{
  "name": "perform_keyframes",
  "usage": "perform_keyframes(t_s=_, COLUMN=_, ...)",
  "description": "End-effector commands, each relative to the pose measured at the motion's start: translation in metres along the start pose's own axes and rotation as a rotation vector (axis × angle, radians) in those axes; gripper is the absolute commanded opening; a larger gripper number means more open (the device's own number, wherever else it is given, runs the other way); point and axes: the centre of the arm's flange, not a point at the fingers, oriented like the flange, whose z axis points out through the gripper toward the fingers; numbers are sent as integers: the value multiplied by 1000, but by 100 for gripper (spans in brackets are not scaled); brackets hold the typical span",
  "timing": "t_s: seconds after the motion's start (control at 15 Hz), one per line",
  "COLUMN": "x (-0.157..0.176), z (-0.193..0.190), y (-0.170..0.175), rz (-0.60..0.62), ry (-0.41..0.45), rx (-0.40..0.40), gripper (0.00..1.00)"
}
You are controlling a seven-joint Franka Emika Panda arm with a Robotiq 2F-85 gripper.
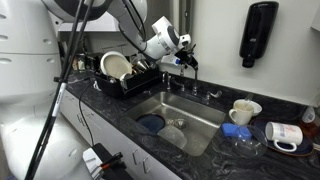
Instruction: Move the tap nozzle to the right
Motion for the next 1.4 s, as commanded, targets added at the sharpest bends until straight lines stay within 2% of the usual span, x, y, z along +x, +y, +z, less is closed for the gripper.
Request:
perform_keyframes(t_s=0.0, x=8, z=17, y=16, rz=-14, ry=11, rx=-54, gripper=100)
perform_keyframes(t_s=0.27, x=8, z=25, y=37, rz=-21, ry=13, rx=-80, gripper=100)
perform_keyframes(t_s=0.87, x=12, z=61, y=130, rz=40, ry=-11, rx=-189, gripper=100)
perform_keyframes(t_s=1.13, x=9, z=60, y=126, rz=26, ry=-13, rx=-142, gripper=100)
perform_keyframes(t_s=1.27, x=10, z=52, y=124, rz=0, ry=-73, rx=-93, gripper=100)
perform_keyframes(t_s=1.33, x=11, z=47, y=125, rz=-22, ry=-133, rx=-39, gripper=100)
